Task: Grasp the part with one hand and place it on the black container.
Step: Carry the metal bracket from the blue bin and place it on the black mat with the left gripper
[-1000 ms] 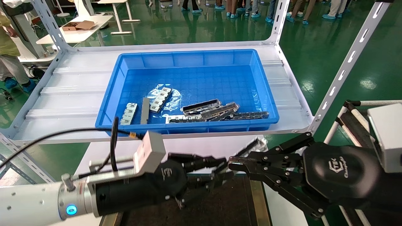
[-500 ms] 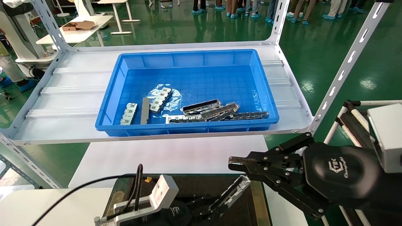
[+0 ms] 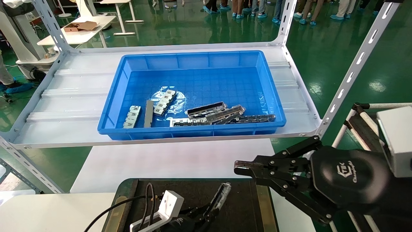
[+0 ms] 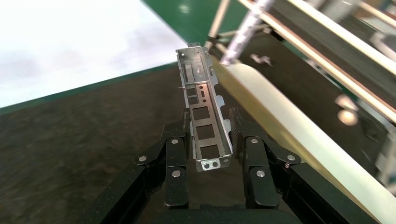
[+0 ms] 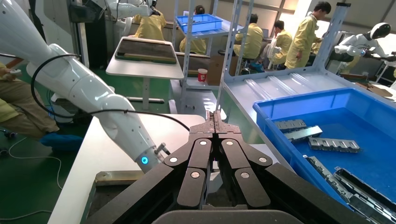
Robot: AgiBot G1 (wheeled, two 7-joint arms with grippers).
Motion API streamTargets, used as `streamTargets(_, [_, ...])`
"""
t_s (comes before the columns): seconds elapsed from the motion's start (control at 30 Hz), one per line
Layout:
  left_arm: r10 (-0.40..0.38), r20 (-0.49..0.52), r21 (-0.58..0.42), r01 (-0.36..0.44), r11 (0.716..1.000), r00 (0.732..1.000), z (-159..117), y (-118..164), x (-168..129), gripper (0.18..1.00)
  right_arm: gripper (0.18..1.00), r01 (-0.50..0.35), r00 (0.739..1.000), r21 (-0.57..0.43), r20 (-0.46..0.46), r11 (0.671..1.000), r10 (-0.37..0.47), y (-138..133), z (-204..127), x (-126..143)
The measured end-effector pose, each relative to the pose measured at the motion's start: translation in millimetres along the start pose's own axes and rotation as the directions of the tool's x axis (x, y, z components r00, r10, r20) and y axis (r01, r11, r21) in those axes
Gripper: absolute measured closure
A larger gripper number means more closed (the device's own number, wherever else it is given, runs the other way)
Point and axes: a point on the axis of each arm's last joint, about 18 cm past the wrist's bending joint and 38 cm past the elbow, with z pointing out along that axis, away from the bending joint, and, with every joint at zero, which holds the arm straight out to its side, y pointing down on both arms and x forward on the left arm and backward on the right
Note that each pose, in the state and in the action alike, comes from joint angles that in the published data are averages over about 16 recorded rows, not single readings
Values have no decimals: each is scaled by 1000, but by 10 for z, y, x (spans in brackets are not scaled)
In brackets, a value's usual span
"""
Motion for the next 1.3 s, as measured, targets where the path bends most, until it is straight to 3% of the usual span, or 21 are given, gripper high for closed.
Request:
streamTargets(0.63, [-159, 247, 35, 155, 987, 956, 474, 368, -45, 828, 988, 0, 1000, 0, 0, 1000, 0, 0, 0, 0])
streamTargets(1.3, [-206, 345, 44, 203, 978, 916, 687, 506, 6, 828, 988, 0, 1000, 0, 0, 1000, 0, 0, 0, 0])
